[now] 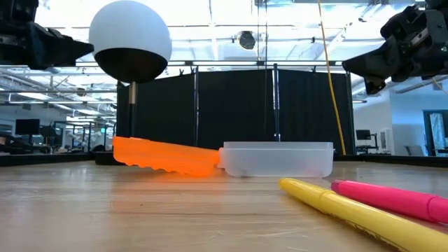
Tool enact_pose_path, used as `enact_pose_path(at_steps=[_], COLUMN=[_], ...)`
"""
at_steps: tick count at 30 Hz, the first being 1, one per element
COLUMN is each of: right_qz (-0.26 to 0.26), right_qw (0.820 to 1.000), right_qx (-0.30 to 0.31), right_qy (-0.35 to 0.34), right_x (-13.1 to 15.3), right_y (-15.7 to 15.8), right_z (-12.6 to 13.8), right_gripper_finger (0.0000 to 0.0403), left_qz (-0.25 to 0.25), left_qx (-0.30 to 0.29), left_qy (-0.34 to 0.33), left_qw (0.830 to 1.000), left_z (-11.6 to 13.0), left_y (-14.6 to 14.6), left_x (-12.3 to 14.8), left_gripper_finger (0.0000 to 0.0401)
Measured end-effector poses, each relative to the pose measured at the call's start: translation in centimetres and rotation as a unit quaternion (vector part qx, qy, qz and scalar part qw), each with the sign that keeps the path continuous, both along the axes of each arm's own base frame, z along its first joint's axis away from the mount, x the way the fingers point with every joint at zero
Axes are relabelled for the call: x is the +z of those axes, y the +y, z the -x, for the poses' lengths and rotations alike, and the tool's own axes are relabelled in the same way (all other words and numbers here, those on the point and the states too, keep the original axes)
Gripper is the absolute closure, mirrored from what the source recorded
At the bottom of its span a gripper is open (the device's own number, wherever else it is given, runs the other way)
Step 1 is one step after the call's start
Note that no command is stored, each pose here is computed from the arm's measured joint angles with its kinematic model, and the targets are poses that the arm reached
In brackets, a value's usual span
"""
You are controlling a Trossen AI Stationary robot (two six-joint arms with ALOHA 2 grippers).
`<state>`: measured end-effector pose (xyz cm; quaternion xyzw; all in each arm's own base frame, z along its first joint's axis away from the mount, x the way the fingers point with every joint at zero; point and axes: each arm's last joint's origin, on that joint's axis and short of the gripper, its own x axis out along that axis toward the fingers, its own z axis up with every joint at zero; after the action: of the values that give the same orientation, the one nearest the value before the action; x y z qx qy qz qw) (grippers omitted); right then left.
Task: Pick & place school supplies into a supply box
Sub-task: Put the pink pen into the orange supply box
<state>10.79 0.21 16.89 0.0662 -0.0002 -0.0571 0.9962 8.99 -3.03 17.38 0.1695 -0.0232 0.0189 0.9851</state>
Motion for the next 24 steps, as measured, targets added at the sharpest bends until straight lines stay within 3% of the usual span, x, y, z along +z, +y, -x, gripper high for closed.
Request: enact_pose_path(at_steps=[6,9,14,20,24], right_qz=[0.005,0.009,0.014,0.056,0.072], right_qw=[1.000,0.999,0.999,0.996,0.995], right_qx=[0.000,-0.001,-0.003,-0.007,-0.008], right_qy=[-0.021,-0.030,-0.050,-0.068,-0.071], right_x=[0.4,0.6,1.0,1.4,1.5], right_y=[0.0,0.0,0.0,0.0,0.0], right_z=[0.0,0.0,0.0,0.1,0.1], right_gripper_finger=[0.0403,0.0403,0.0403,0.0403,0.0403], left_qz=[0.017,0.052,0.082,0.080,0.085], left_qx=[-0.001,-0.001,0.006,0.054,0.073], left_qy=[-0.002,-0.006,0.041,0.097,0.142], left_qw=[1.000,0.999,0.996,0.991,0.983], left_z=[0.0,0.0,-0.6,-3.5,-6.9], left_y=[0.0,0.0,-0.2,-1.5,-3.2], left_x=[0.0,0.1,0.6,1.1,2.3], left_gripper_finger=[0.0392,0.0381,0.0396,0.0397,0.0395])
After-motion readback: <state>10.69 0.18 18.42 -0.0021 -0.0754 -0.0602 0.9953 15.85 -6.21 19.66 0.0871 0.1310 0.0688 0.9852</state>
